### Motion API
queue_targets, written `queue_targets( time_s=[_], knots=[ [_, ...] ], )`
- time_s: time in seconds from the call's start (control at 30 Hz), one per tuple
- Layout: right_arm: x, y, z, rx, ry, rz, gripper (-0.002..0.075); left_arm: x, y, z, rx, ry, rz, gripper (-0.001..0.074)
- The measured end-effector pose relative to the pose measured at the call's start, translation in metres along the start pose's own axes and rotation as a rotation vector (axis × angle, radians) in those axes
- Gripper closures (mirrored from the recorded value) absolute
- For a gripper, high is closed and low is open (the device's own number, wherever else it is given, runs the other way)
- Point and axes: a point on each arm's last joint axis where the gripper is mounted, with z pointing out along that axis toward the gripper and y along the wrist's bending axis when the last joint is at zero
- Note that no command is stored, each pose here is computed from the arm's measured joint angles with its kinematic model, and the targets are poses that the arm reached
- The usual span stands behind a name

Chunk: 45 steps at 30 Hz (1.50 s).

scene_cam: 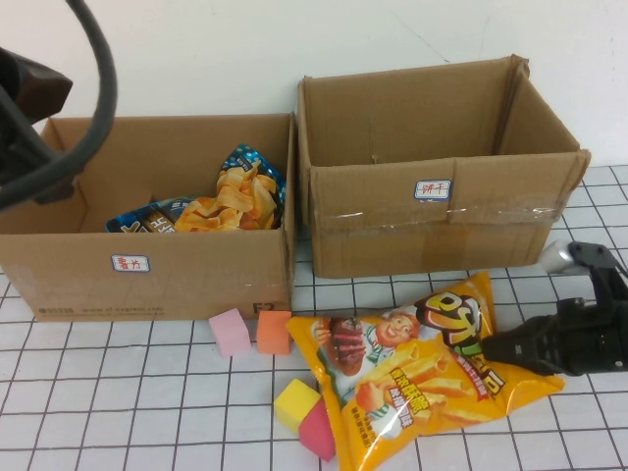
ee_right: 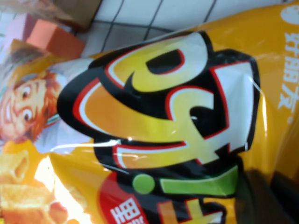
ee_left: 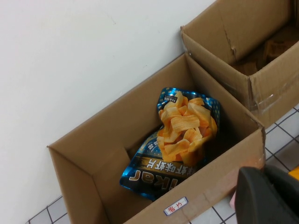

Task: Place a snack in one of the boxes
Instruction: Pick up the potato chip

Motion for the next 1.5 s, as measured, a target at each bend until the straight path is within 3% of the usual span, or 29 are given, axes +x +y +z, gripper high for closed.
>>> queue_targets(
  time_s=[0.23,0.5,0.57,0.7,0.77,0.87,0.97,1.23,1.3,1.4,1.5],
  knots=[
    [-0.01,0.016,-0.015,-0.041,-0.04,-0.062,0.0716,0.001,0.0,0.0,0.001,0.01,-0.005,0.0736],
    [-0.028,0.038,-0.045,0.01,-0.127,-0.216,0.0708,0.002,0.0,0.0,0.003,0.024,-0.016,0.0736],
    [-0.026,0.035,-0.045,0.045,-0.106,-0.241,0.0633,0.003,0.0,0.0,0.004,0.026,-0.024,0.0736],
    [-0.025,0.027,-0.046,0.129,-0.088,-0.26,0.027,0.003,-0.001,0.0,0.005,0.027,-0.037,0.0736],
    [-0.025,0.023,-0.046,0.174,-0.085,-0.27,0.0132,0.003,-0.001,0.0,0.006,0.027,-0.04,0.0736],
    [-0.021,0.014,-0.038,0.191,-0.055,-0.25,0.0064,0.003,-0.002,0.0,0.016,0.029,-0.046,0.0736],
    [-0.01,0.003,-0.023,0.168,0.001,-0.202,0.0043,0.003,-0.003,0.0,0.028,0.034,-0.055,0.0736],
    [0.007,-0.004,0.002,0.02,0.075,-0.078,0.0037,0.005,-0.003,0.0,0.034,0.054,-0.057,0.0736],
    [0.008,-0.004,0.003,0.015,0.078,-0.074,0.0069,0.005,-0.003,0.0,0.034,0.054,-0.057,0.0736],
    [0.008,-0.005,0.005,0.005,0.073,-0.058,0.0208,0.005,-0.003,0.0,0.034,0.054,-0.057,0.0736],
    [0.008,-0.003,0.006,-0.025,0.061,-0.036,0.0452,0.005,-0.003,0.0,0.034,0.054,-0.059,0.0736]
  ],
)
